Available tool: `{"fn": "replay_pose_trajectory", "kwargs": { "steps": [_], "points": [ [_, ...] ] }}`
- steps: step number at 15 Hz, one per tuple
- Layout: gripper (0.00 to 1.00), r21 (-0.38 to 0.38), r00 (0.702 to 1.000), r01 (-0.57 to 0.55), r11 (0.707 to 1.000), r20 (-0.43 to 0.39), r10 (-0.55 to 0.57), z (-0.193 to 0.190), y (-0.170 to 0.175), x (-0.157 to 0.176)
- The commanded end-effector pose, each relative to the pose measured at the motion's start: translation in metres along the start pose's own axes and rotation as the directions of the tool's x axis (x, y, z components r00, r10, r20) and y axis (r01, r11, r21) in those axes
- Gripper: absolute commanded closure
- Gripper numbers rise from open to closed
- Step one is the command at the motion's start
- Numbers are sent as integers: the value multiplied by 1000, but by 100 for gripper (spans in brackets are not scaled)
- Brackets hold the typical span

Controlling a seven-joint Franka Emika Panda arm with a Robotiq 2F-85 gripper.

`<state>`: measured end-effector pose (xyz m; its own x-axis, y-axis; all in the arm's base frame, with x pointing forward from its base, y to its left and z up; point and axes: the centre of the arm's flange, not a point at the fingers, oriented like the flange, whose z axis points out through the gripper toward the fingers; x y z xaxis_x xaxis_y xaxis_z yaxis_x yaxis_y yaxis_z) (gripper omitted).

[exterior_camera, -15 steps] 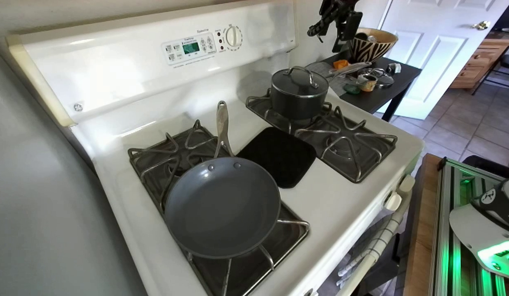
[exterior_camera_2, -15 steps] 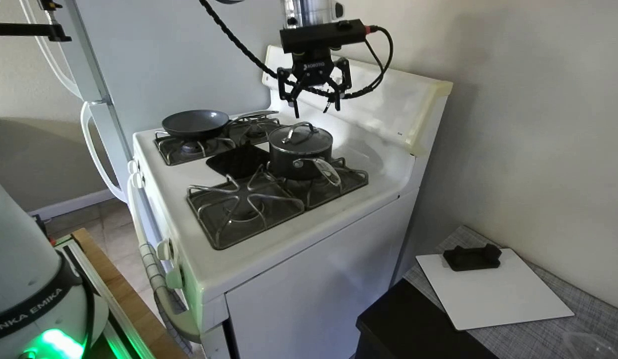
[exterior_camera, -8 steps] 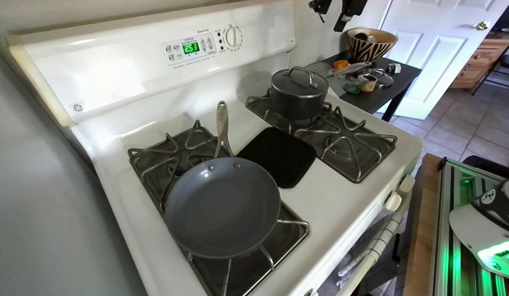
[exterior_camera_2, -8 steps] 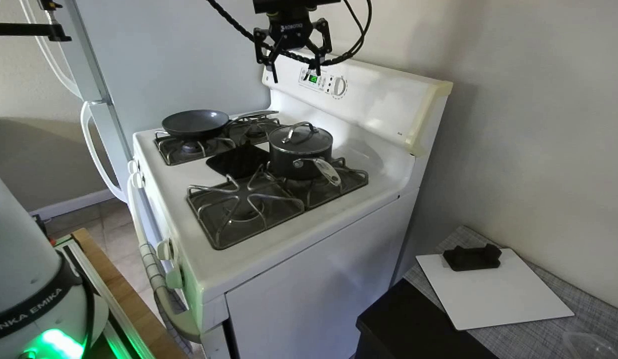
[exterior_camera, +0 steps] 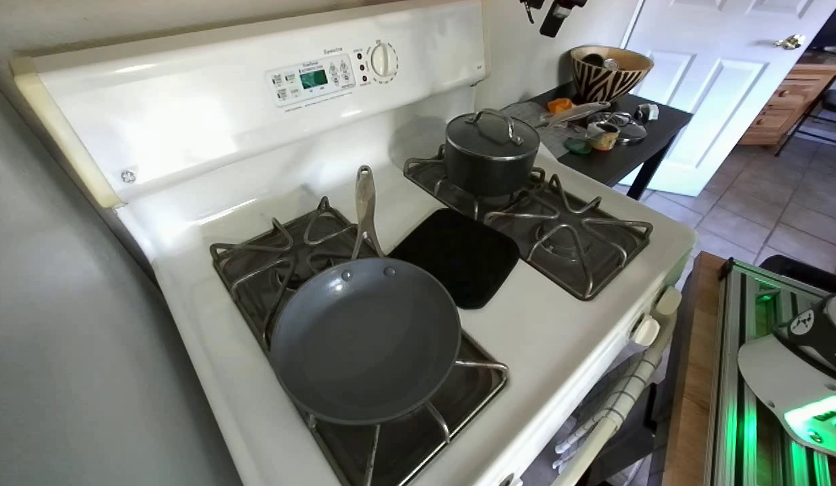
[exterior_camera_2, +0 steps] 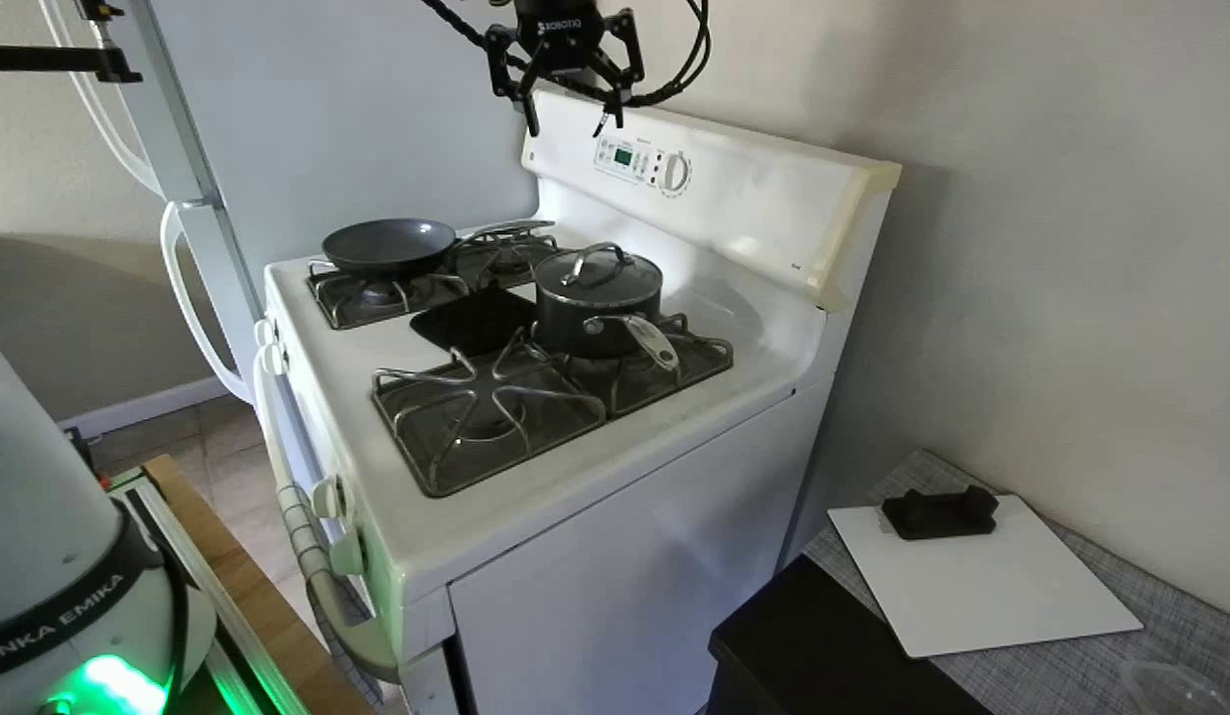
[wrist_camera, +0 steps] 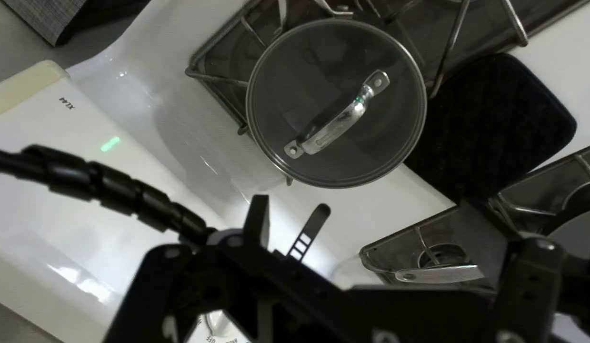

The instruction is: Put the lid on the right pot, the push the pot backwards

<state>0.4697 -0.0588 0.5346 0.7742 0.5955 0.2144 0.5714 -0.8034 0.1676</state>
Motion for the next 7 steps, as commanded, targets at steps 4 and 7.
{"fn": "replay_pose_trajectory", "kwargs": {
  "steps": [4,7],
  "points": [
    [0,0,998,-56,998,3,56,0,-2,1],
    [0,0,998,-57,998,3,57,1,-1,1]
  ]
}}
